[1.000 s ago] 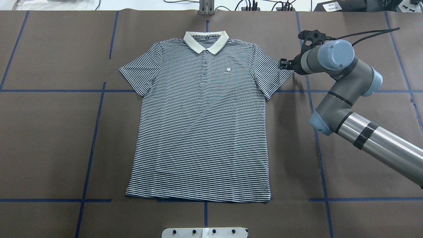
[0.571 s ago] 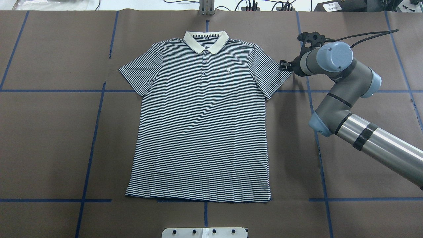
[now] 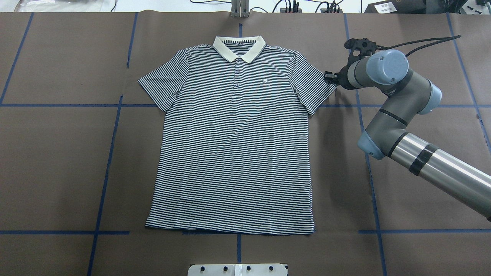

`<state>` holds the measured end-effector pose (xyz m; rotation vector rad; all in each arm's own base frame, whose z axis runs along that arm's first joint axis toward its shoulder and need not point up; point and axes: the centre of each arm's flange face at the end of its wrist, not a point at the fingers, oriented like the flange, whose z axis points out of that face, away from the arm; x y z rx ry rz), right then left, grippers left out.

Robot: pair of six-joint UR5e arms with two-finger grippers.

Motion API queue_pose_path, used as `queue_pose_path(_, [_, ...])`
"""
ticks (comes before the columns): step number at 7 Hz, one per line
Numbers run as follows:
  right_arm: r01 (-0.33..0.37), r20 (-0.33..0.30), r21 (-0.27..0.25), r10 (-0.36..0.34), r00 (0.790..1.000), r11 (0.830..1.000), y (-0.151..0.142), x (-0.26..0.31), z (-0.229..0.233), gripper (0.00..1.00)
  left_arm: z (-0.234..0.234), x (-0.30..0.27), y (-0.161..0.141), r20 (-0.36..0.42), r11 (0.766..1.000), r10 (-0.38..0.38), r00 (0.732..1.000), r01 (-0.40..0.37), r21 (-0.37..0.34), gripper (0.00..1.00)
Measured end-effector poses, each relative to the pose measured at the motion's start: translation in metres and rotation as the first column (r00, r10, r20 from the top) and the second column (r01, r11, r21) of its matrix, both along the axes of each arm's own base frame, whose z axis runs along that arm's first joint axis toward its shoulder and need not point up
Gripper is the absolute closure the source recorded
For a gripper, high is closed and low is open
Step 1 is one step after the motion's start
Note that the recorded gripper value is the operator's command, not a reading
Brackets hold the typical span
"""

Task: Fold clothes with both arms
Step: 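Fold the sleeve nearest the right gripper inward onto the shirt body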

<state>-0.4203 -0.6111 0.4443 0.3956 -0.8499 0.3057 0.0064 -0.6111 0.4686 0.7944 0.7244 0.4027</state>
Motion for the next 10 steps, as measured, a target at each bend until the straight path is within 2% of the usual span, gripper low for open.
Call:
queue_pose_path(3, [-0.001,-0.007,-0.013,0.001,1.000,1.000,-0.003,-0.006,-0.030,1.00,0.000,0.000,0.000,0.000,1.000,0.000,1.000,0.000,0.000,0.00])
queue_pose_path(4, [-0.019,-0.023,-0.040,0.018,1.000,0.999,-0.007,-0.013,-0.064,1.00,0.000,0.000,0.000,0.000,1.000,0.000,1.000,0.000,-0.001,0.00])
queue_pose_path(6, [-0.099,-0.046,-0.095,0.095,0.994,0.991,-0.007,-0.057,-0.147,1.00,0.002,0.000,0.000,0.001,1.000,0.000,1.000,0.000,-0.004,0.00])
queue_pose_path(9, [-0.175,-0.046,-0.103,0.171,0.984,0.979,-0.012,-0.121,-0.218,1.00,0.001,0.000,0.000,0.000,1.000,0.000,1.000,0.000,-0.003,0.00])
queue_pose_path(10, [-0.179,-0.049,-0.095,0.175,0.983,0.979,-0.010,-0.134,-0.227,0.91,0.001,0.000,0.000,0.000,1.000,0.000,1.000,0.000,-0.003,0.00])
